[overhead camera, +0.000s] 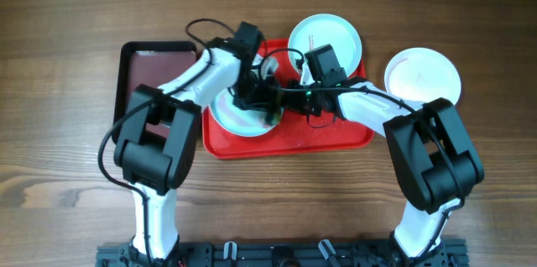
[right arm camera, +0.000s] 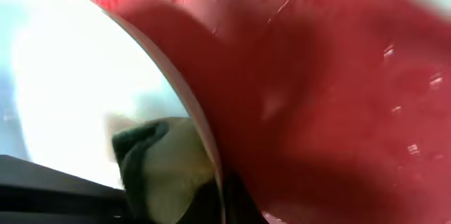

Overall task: Clean dirty plates on tray and stack at the side
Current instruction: 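Scrub the blue plate with the sponge in the left gripper, then lift the sponge up and away to the left of the tray, then tilt the blue plate up with the right gripper and lift it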

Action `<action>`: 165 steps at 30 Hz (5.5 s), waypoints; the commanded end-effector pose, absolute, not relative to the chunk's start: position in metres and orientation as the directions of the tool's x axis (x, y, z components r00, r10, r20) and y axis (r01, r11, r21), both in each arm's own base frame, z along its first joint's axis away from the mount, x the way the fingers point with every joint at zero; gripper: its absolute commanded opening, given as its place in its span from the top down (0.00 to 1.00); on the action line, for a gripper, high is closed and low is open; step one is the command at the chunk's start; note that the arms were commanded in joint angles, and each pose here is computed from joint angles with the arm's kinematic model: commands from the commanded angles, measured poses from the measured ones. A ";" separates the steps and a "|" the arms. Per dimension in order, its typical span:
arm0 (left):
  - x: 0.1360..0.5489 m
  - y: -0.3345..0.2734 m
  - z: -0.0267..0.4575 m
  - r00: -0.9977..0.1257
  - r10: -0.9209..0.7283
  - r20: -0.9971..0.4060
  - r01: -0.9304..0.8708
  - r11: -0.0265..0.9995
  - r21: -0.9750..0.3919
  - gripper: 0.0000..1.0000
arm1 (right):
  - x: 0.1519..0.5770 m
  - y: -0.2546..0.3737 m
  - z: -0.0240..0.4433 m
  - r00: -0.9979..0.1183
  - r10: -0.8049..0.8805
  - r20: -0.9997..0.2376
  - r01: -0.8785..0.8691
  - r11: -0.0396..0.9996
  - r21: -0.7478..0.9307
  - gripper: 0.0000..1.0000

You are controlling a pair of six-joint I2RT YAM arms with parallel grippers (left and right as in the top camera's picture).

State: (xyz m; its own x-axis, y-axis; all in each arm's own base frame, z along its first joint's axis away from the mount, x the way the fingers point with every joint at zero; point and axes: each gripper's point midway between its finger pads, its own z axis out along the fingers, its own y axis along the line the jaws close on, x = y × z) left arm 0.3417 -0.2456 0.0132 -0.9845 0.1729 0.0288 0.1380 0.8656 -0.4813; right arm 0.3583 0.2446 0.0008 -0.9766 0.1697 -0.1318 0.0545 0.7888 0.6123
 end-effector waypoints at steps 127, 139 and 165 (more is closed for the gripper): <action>0.410 -0.103 0.152 -0.973 -0.192 -0.129 -0.176 0.976 -0.125 0.96 | 0.306 0.158 0.291 -0.329 -0.491 -0.807 0.383 0.712 -0.589 0.96; 0.410 -0.103 0.152 -0.973 -0.192 -0.129 -0.176 0.976 -0.125 0.96 | 0.311 0.166 0.294 -0.323 -0.490 -0.810 0.359 0.728 -0.584 0.96; 0.407 -0.106 0.151 -0.975 -0.191 -0.114 -0.175 0.975 -0.138 0.96 | 0.357 0.100 0.155 -0.860 0.346 -0.374 0.137 0.864 0.485 0.96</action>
